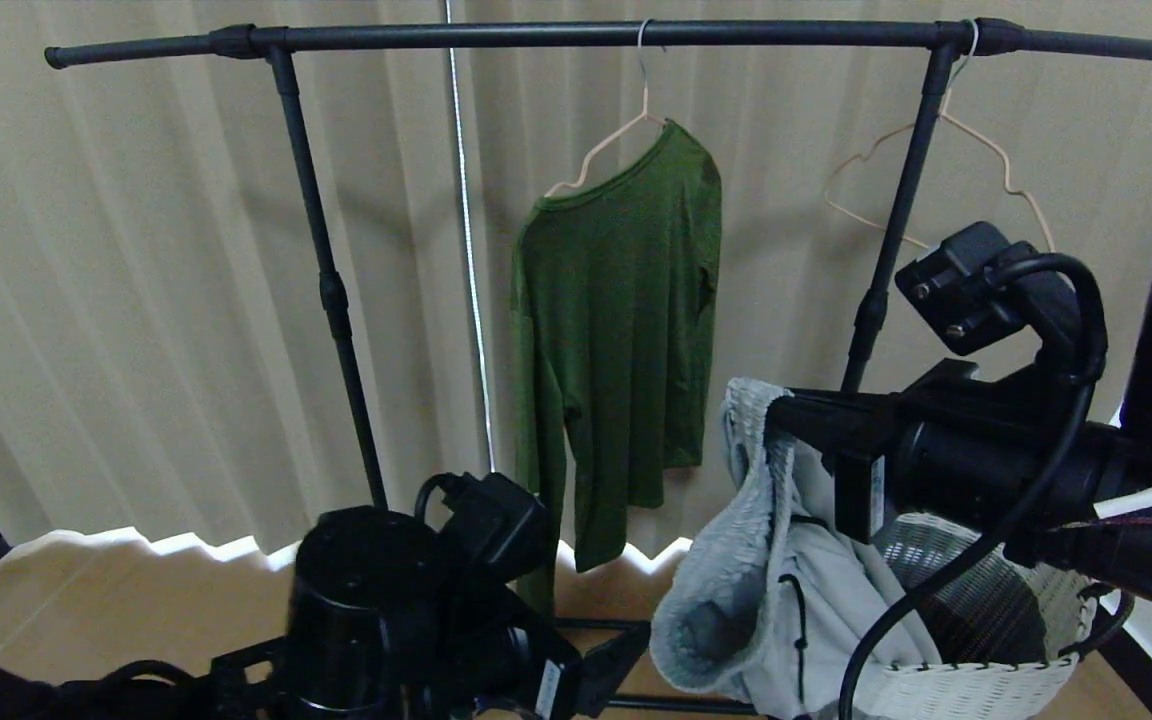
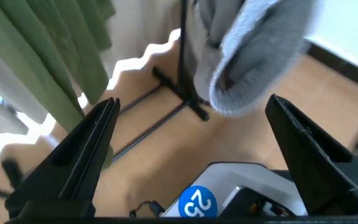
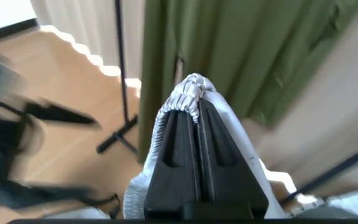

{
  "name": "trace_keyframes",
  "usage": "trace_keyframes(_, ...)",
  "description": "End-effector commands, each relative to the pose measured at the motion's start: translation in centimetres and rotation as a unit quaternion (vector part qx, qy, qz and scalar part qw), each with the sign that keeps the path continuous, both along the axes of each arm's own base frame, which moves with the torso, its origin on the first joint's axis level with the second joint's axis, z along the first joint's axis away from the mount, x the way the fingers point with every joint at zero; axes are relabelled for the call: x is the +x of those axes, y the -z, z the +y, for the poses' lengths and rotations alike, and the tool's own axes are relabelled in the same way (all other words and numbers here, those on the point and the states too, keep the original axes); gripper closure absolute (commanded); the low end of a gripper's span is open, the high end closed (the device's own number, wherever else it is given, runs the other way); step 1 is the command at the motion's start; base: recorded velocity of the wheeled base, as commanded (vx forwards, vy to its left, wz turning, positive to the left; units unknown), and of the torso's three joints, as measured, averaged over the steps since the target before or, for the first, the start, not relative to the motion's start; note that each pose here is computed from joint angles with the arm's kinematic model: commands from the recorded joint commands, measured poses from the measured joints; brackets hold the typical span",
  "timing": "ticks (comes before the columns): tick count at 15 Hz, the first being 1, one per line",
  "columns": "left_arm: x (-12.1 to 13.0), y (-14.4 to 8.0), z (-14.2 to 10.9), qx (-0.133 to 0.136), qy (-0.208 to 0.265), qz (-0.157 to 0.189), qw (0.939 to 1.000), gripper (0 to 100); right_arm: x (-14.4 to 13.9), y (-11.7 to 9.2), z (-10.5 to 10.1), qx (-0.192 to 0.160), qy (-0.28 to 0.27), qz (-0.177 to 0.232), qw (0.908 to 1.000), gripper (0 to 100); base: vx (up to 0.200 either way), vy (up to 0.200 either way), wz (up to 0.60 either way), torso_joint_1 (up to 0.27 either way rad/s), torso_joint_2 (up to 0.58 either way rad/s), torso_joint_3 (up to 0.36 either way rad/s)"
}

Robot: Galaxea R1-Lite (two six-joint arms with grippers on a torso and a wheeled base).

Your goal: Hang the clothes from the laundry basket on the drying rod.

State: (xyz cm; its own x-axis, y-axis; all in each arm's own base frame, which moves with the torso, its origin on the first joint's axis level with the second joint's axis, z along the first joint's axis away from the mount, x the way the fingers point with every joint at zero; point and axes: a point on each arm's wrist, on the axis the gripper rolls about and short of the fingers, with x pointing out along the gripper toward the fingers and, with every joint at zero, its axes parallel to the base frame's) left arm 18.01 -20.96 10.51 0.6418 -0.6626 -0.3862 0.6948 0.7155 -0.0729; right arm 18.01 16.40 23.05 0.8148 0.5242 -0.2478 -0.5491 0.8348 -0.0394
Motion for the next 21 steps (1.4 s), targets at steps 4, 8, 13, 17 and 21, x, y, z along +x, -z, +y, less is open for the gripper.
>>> trace_keyframes(4,1.3,3.0,-3.9,-0.013,-0.009,0.061,0.998,0,-1.5,-1.0,0.9,0.024,-0.035,-0.019,0.9989,100,0.0,0.0,0.0,0.0,0.0,0.0)
trace_keyframes(8,2.4,3.5,-3.1,-0.001,-0.045,0.062,0.9971,0,-2.8,-2.1,0.7,0.041,-0.056,-0.034,0.997,100,0.0,0.0,0.0,0.0,0.0,0.0)
trace_keyframes(13,2.3,4.3,-1.7,0.018,-0.066,0.072,0.995,0,-3.0,-2.6,0.6,0.049,-0.066,-0.039,0.9958,100,0.0,0.0,0.0,0.0,0.0,0.0)
trace_keyframes(17,1.5,4.2,-0.7,0.028,-0.072,0.069,0.9946,100,-2.1,-2.7,-0.2,0.05,-0.042,-0.042,0.997,100,0.0,0.0,0.0,0.0,0.0,0.0)
trace_keyframes(21,-0.5,1.1,3.5,0.036,-0.08,0.003,0.9962,100,-0.6,-2.5,-1.4,0.048,-0.023,-0.037,0.9979,100,0.0,0.0,0.0,0.0,0.0,0.0)
